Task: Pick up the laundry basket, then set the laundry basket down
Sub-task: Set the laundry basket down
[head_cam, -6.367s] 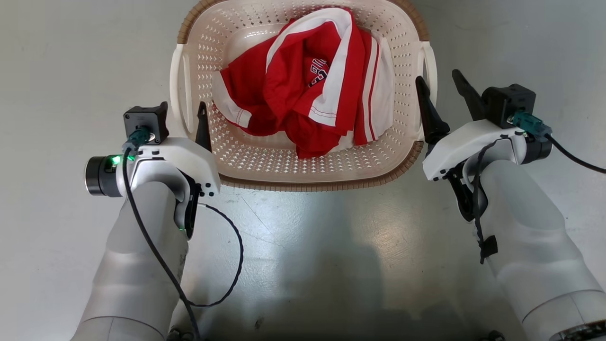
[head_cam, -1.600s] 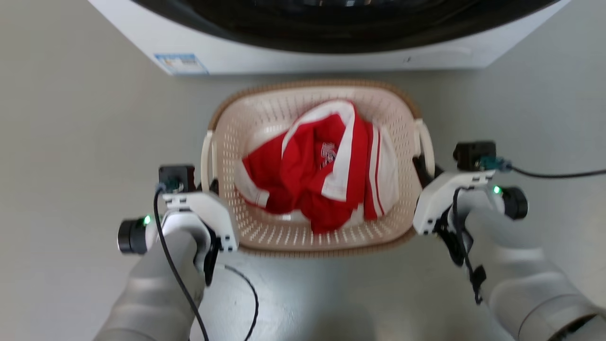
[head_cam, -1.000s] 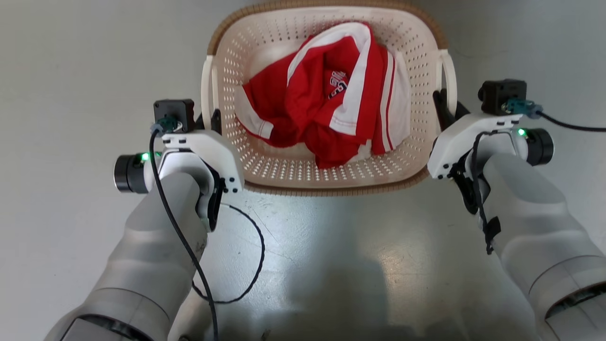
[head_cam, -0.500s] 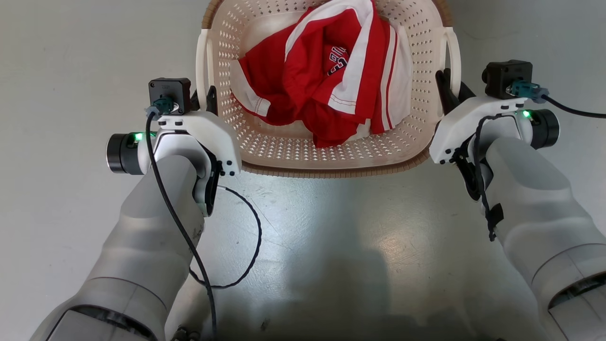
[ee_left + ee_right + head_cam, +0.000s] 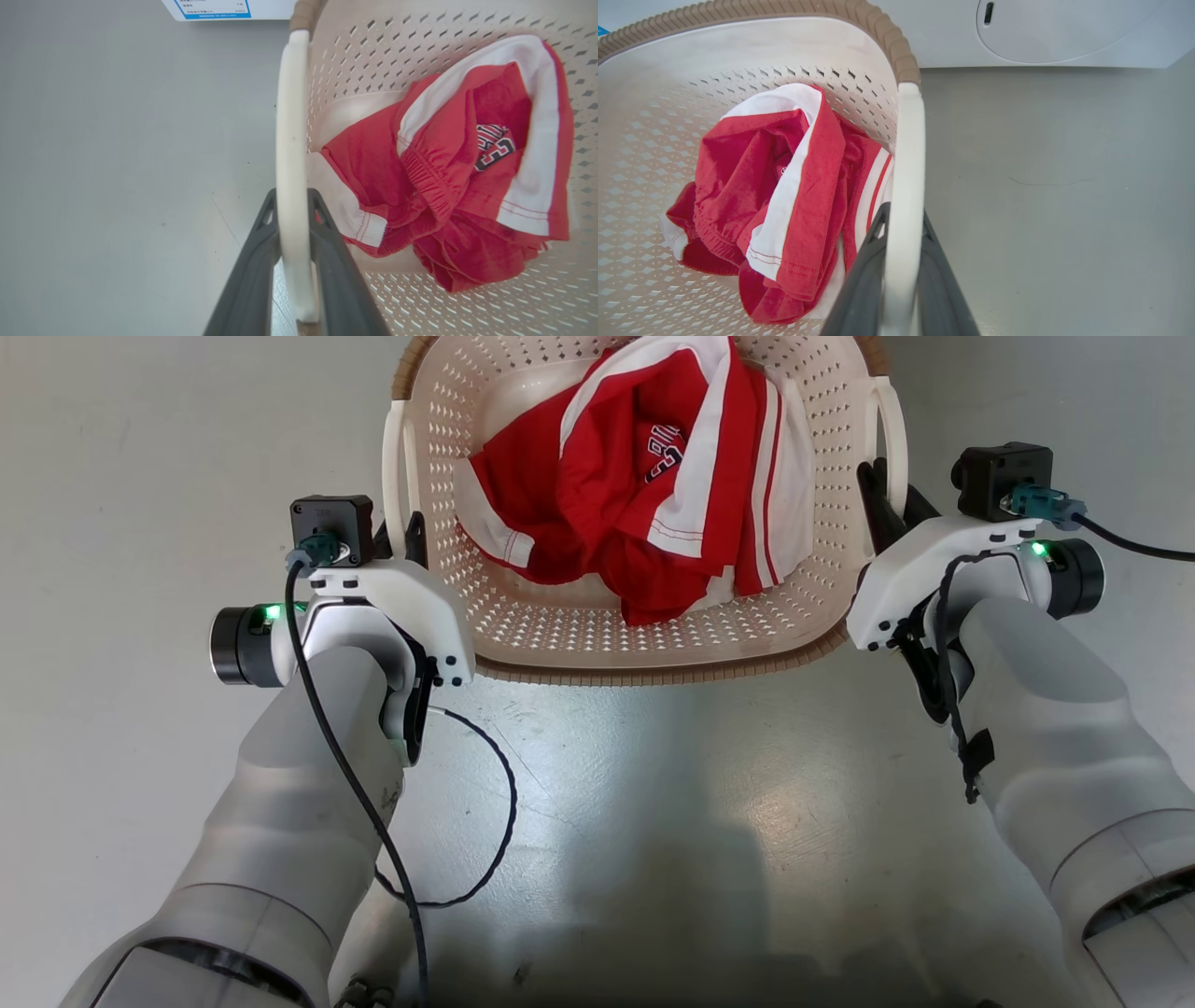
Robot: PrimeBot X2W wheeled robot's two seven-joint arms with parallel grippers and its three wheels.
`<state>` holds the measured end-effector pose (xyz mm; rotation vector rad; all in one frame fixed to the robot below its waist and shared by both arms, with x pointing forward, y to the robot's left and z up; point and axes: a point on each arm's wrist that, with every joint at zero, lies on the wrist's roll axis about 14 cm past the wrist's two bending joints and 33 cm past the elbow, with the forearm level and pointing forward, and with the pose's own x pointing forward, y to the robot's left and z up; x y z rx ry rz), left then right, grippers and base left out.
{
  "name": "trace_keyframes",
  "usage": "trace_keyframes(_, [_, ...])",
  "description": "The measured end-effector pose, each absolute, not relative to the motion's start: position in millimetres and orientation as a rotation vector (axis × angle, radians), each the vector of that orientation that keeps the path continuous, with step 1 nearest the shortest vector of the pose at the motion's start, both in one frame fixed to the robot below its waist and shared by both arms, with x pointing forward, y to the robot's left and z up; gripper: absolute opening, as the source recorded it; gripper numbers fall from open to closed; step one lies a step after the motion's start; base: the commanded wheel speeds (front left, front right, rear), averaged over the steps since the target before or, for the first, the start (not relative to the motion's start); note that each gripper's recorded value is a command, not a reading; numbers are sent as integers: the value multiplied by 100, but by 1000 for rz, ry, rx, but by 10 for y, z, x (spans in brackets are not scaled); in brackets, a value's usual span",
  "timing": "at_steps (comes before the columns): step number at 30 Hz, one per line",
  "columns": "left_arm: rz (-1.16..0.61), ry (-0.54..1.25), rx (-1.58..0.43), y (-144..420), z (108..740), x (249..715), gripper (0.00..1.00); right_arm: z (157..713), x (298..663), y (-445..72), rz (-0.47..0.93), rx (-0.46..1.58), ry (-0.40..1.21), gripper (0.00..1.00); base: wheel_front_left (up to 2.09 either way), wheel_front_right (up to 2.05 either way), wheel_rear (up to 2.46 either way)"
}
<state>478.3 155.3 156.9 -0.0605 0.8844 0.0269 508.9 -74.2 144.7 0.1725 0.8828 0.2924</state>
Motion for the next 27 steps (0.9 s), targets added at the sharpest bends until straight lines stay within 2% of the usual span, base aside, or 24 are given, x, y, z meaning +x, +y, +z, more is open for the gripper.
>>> trace_keyframes(3, [26,883,-57,1555,1568,4788,8,1444,5085,-741,295,171,883,15,0,0,0])
trace_keyframes(4, [27,883,-59,1556,1567,4790,15,1442,5083,-741,295,170,884,15,0,0,0])
trace_keyframes(7, [24,880,-50,1560,1570,4798,50,1446,5083,-751,288,176,884,45,0,0,0])
trace_keyframes(8, [24,878,-49,1561,1574,4804,57,1451,5086,-757,285,179,883,49,0,0,0])
trace_keyframes(9, [26,875,-50,1564,1581,4814,100,1457,5089,-763,282,181,882,100,0,0,0])
trace_keyframes(21, [22,770,-43,1565,1867,5088,100,1687,5211,-817,267,183,831,100,0,0,0])
trace_keyframes(27, [6,671,-46,1550,2155,5237,100,1996,5399,-818,265,195,738,100,0,0,0])
